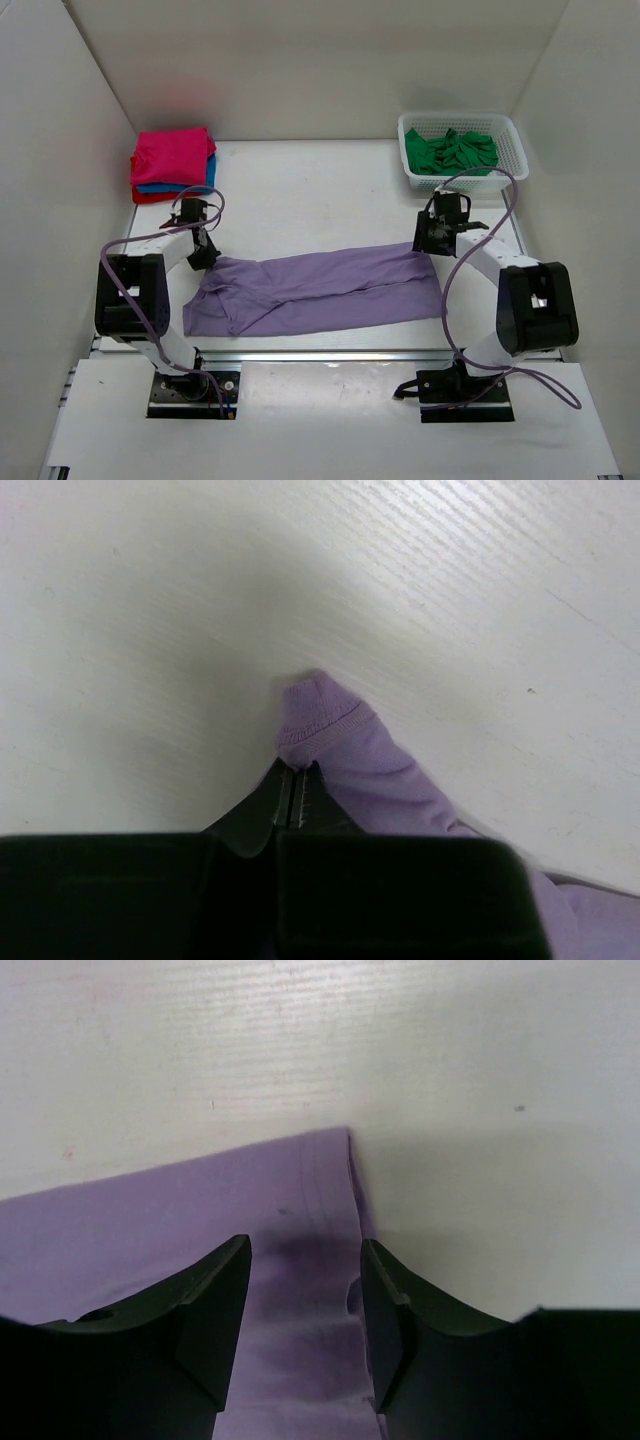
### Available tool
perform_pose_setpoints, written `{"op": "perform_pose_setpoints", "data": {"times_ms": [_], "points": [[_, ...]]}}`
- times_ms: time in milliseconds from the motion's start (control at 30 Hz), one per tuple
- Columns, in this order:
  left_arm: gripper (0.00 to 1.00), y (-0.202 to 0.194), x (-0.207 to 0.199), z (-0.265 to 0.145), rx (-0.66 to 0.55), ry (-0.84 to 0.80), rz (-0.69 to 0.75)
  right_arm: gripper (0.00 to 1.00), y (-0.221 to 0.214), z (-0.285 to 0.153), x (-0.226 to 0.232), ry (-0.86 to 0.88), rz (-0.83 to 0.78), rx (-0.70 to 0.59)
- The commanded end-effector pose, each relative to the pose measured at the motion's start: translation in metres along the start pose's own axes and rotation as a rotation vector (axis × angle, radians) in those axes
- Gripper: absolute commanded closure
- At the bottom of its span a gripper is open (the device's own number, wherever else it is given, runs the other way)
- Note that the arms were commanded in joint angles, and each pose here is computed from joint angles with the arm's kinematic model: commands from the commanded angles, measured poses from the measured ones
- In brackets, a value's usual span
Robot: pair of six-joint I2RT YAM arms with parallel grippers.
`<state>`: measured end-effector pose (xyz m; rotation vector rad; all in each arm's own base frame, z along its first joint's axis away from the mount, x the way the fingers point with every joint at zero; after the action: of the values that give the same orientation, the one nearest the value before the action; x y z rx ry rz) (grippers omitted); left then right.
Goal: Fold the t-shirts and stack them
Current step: Fold the other side of the tshirt into a rectangle
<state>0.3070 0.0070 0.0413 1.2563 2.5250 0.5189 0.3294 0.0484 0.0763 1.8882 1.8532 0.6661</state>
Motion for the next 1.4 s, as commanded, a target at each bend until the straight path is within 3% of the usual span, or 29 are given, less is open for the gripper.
{"op": "perform_pose_setpoints", "data": {"times_ms": [0,100,200,333,400,833,1167,1200,1233,1267,1300,1367], "points": [[1.0,0.011,-0.008,0.0,-0.022,-0.035,0.004,0.54,0.032,0.009,0.002,-0.014,-0.01,-0.087],[1.0,0.013,-0.01,-0.003,-0.025,-0.049,0.007,0.53,0.039,0.02,0.001,-0.03,-0.009,-0.082],[1.0,0.024,-0.006,-0.006,-0.041,-0.052,-0.012,0.59,0.049,0.027,0.002,-0.022,-0.006,-0.078],[1.0,0.031,-0.001,-0.009,-0.047,-0.045,-0.023,0.91,0.044,0.035,0.007,-0.019,-0.008,-0.046],[1.0,0.032,-0.001,-0.011,-0.047,-0.053,-0.025,1.0,0.041,0.037,0.006,-0.026,-0.011,-0.035],[1.0,0.06,-0.001,0.002,-0.063,-0.033,-0.061,1.0,0.06,0.038,-0.033,-0.131,0.011,-0.053],[1.0,0.094,-0.018,0.011,-0.094,-0.067,-0.085,1.0,0.064,0.044,-0.035,-0.158,0.021,-0.025],[1.0,0.102,-0.025,0.011,-0.101,-0.087,-0.083,0.95,0.066,0.045,-0.034,-0.152,0.018,-0.025],[0.92,0.112,-0.031,0.01,-0.113,-0.096,-0.076,0.87,0.065,0.044,-0.036,-0.162,0.013,-0.023],[0.71,0.122,-0.041,0.006,-0.128,-0.123,-0.068,0.84,0.066,0.045,-0.037,-0.165,0.011,-0.026],[0.6,0.126,-0.042,0.004,-0.139,-0.118,-0.068,0.79,0.071,0.039,-0.037,-0.171,-0.003,-0.044],[0.47,0.15,-0.049,-0.011,-0.198,-0.148,-0.079,0.7,0.077,0.033,-0.04,-0.179,-0.018,-0.058]]}}
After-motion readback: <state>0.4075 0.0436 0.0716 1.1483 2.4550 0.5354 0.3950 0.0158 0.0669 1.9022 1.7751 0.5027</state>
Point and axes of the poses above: each gripper's point midway between its finger pads, its own z axis out along the fingers, its own x axis along the line the jaws close on, y = z × x, the point moved 3 cm from there along -z, back along the fingers, and after that the axes turned 7 degrees about -z, right-handed, at the moved point
